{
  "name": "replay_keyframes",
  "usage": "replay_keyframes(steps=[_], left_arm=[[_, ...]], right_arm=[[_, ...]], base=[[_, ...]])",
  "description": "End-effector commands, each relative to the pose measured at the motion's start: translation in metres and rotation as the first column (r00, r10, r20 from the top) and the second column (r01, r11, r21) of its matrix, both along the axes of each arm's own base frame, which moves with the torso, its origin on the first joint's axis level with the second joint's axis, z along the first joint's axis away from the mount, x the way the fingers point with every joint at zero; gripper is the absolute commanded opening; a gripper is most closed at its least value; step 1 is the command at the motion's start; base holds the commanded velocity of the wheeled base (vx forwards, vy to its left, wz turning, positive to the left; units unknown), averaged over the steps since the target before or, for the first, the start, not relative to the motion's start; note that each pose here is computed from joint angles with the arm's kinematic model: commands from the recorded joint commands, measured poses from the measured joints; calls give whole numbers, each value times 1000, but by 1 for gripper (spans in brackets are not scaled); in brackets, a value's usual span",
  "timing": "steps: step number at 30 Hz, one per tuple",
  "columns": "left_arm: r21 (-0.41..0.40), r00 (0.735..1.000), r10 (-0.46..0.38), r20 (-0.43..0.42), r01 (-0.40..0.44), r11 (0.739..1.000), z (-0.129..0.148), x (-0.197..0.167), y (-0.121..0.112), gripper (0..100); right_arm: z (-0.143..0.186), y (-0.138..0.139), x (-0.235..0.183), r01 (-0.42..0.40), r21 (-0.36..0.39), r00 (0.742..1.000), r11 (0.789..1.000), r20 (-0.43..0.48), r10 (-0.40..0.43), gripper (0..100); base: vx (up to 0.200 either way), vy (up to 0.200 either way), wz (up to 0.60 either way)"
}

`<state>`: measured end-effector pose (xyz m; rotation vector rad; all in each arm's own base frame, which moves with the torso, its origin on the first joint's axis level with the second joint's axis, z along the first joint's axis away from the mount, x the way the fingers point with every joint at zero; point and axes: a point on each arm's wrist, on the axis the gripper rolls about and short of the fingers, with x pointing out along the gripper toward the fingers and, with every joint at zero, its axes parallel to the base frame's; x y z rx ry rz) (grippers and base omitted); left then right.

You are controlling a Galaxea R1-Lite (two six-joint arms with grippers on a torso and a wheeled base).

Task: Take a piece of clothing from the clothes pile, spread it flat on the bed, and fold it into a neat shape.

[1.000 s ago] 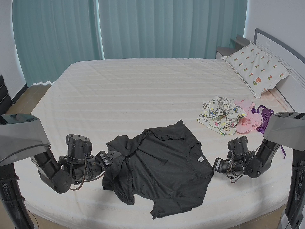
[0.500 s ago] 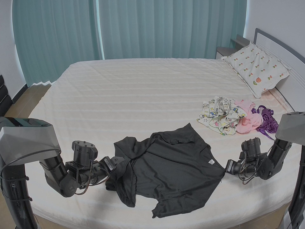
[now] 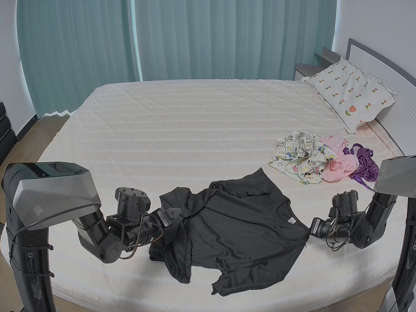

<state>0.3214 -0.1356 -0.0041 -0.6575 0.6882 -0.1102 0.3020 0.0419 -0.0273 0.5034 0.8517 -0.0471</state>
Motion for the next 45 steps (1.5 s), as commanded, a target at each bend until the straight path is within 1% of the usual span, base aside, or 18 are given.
replay_keyframes(steps=[1, 2, 3, 5, 8, 10, 12, 13, 18, 19, 26, 30, 33, 34, 35, 40, 43, 45], left_arm=[[97, 998, -57, 6, 56, 994, -4, 25, -21, 100], [97, 998, -57, 6, 56, 994, -4, 25, -21, 100], [134, 999, -51, 1, 51, 990, -3, 35, -37, 100], [163, 999, -40, -3, 40, 986, -1, 42, -49, 100], [183, 998, -48, -31, 53, 982, 2, 44, -58, 100], [188, 997, -64, -31, 68, 980, 4, 44, -64, 100], [211, 996, -84, -27, 88, 973, 4, 44, -69, 100], [237, 995, -95, -32, 100, 966, 1, 45, -71, 100], [272, 998, -64, -27, 69, 960, -9, 51, -75, 100], [285, 999, -43, -17, 46, 957, -10, 54, -74, 100], [292, 999, -33, -13, 35, 956, -11, 56, -74, 100], [313, 1000, 6, -10, -2, 950, -13, 58, -67, 100], [322, 1000, 10, -22, -2, 947, -14, 58, -66, 100], [327, 1000, 10, -29, 0, 945, -14, 58, -65, 0], [327, 999, 11, -30, 0, 945, -14, 58, -65, 0], [374, 998, -20, -60, 41, 927, -15, 61, -70, 0], [376, 998, -18, -63, 40, 926, -14, 62, -68, 0], [378, 998, 4, -60, 19, 926, -7, 67, -59, 0]], right_arm=[[-12, 2, -3, -8, 2, 1000, 1000, -5, 8, 0], [-12, 2, -3, -8, 2, 1000, 1000, -5, 8, 0], [-11, 2, -4, -7, 3, 1000, 1000, 6, 7, 0], [-10, 2, -4, -7, 4, 1000, 1000, 13, 7, 0], [-10, 3, -4, -7, 4, 1000, 1000, 15, 7, 0], [-10, 2, -4, -7, 4, 1000, 1000, 13, 7, 0], [-10, 2, -5, -7, 3, 1000, 1000, 10, 7, 0], [-10, 2, -5, -7, 3, 1000, 1000, 10, 7, 0], [-9, 4, -6, -12, 4, 1000, 1000, 12, 12, 0], [-10, 6, -7, -17, 5, 1000, 1000, 8, 17, 0], [-9, 7, -6, -23, 7, 1000, 1000, 13, 22, 0], [-10, 7, -6, -23, 7, 1000, 1000, 11, 22, 0], [-9, 7, -6, -23, 7, 1000, 1000, 14, 22, 0], [-9, 7, -6, -23, 7, 1000, 1000, 13, 22, 0], [-9, 7, -6, -23, 7, 1000, 1000, 14, 22, 0], [-10, 7, -8, -21, 7, 1000, 1000, 6, 21, 0], [-8, 7, -9, -19, 9, 1000, 1000, 7, 19, 0], [-5, 6, -10, -15, 12, 1000, 1000, 21, 15, 0]], base=[[0, 0, 0], [0, 0, 0], [0, 0, 0], [0, 0, 0], [0, 0, 0], [0, 0, 0], [0, 0, 0], [0, 0, 0], [0, 0, 0], [0, 0, 0], [0, 0, 0], [0, 0, 0], [0, 0, 0], [0, 0, 0], [0, 0, 0], [0, 0, 0], [0, 0, 0], [0, 0, 0]])
